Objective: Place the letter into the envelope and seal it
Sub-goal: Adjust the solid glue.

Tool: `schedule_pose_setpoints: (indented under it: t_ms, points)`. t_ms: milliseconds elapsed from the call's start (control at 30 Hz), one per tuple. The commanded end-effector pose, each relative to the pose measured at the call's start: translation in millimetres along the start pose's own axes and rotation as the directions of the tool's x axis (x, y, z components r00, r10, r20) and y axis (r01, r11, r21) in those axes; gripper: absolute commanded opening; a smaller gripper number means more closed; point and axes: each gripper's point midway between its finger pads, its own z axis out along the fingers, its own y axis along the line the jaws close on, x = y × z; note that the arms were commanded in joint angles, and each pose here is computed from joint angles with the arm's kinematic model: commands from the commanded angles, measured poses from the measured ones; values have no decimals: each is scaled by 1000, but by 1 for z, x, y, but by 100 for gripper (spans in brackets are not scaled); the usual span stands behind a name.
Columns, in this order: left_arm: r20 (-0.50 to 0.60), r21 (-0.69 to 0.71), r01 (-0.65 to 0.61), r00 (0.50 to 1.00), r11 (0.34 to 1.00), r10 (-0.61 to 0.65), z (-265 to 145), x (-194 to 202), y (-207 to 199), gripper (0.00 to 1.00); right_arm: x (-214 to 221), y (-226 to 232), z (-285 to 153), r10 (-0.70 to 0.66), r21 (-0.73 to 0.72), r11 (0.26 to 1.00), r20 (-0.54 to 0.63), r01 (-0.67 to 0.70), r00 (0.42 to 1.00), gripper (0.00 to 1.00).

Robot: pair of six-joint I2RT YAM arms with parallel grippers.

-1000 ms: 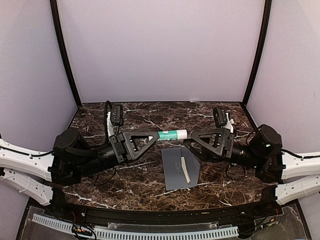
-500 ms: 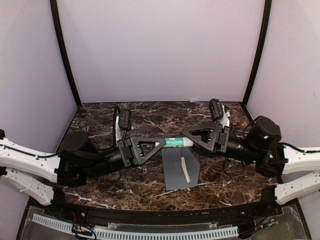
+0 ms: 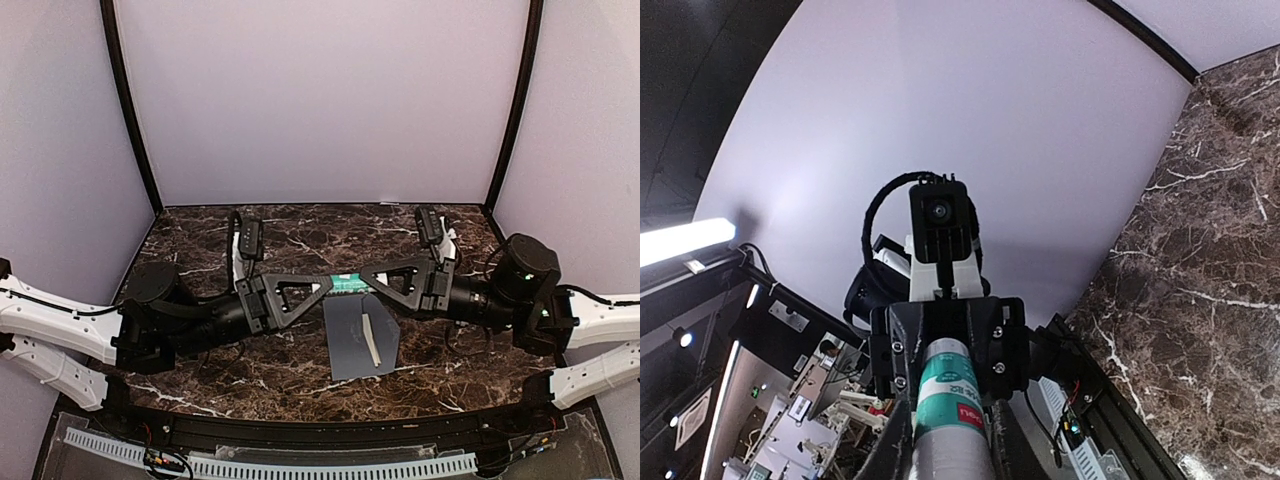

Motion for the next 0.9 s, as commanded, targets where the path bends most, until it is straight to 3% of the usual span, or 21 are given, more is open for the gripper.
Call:
schedule_pose_setpoints:
  t_ms: [0, 33, 100, 233, 333, 433, 600, 867]
  points:
    - [-20, 45, -9, 1000, 999, 10, 2, -2, -15, 24, -9, 9, -4, -21, 11, 1000, 32, 21, 999, 11]
    - [-30, 45, -11, 999, 999, 12, 1, -1, -16, 38, -11, 9, -5, -27, 26, 999, 35, 26, 999, 10]
    - [-60, 20, -9, 998, 1000, 11, 0, 2, -11, 57, -14, 5, -8, -43, 81, 996, 33, 40, 999, 9]
    - [-166, -65, -12, 986, 998, 1, -8, 12, 8, 74, -17, -8, -16, -95, 226, 969, -17, 96, 995, 10]
    - [-268, -156, -59, 963, 986, 15, -17, 22, 30, 79, -12, -23, -21, -99, 329, 935, -121, 134, 988, 11]
    - [-355, -208, -184, 929, 961, 101, -26, 27, 40, 81, -3, -33, -23, -75, 359, 922, -211, 149, 975, 11]
    - [-440, -214, -374, 862, 902, 253, -36, 24, 46, 83, 11, -35, -17, -43, 305, 941, -321, 146, 946, 11]
    - [-581, -121, -519, 728, 846, 363, -29, 51, 52, 84, 29, -28, -3, -29, 218, 967, -421, 132, 907, 10]
